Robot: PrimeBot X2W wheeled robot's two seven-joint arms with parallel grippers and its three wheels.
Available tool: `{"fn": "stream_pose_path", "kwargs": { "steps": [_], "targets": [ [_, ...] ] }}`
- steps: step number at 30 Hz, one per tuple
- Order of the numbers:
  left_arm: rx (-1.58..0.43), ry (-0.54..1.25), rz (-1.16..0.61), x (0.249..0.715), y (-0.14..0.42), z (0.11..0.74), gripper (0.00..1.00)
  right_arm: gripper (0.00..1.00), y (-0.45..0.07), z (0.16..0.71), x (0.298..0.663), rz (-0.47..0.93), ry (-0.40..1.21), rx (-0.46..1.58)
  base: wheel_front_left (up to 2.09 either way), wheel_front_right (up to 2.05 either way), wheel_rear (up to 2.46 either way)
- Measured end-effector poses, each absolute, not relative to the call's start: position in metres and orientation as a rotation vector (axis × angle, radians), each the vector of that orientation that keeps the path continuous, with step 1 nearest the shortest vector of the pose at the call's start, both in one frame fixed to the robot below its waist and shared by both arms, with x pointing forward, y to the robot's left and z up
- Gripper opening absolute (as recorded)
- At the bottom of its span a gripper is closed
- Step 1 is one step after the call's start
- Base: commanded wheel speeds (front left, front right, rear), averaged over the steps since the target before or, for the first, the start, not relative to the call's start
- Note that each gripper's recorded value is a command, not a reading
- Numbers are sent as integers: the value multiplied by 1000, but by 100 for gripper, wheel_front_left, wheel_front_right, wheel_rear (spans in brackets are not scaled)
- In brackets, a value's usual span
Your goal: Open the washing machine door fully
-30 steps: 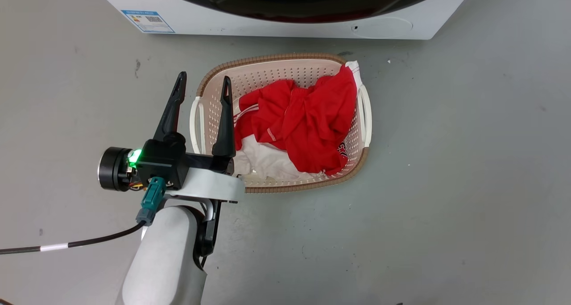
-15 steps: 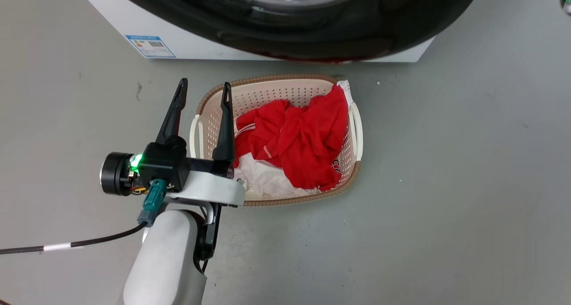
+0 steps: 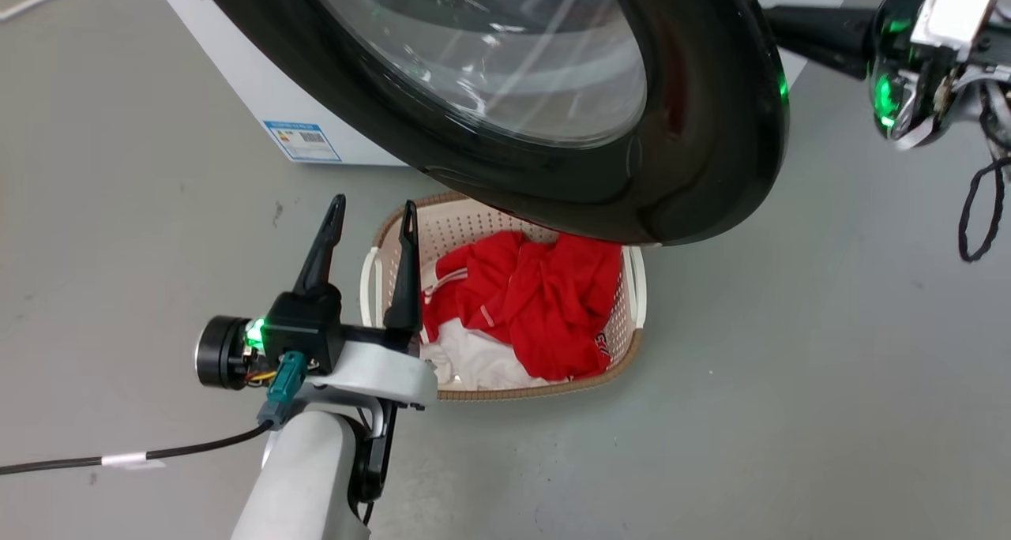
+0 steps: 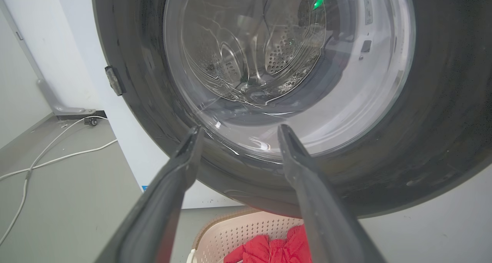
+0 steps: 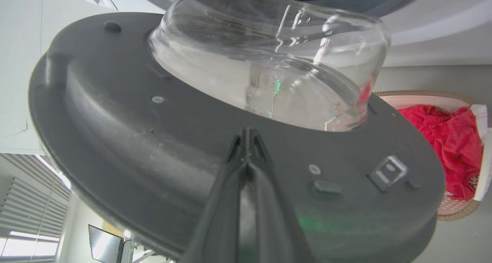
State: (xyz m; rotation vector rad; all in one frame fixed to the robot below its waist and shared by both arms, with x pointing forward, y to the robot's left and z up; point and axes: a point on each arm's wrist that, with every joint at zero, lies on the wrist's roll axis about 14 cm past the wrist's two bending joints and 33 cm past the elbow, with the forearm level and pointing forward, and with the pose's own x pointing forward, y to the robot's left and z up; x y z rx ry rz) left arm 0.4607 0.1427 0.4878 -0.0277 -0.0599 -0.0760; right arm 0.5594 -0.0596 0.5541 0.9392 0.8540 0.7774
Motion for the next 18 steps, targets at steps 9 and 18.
{"fn": "stream_pose_path", "kwargs": {
  "steps": [9, 18],
  "targets": [
    [-29, -78, -43, 437, 155, 502, 100, 0, -33, 562, 522, 879, 915, 889, 0, 0, 0],
    [-26, -90, 3, 413, 170, 510, 100, 0, 8, 563, 473, 1008, 957, 878, 0, 0, 0]
  ]
}}
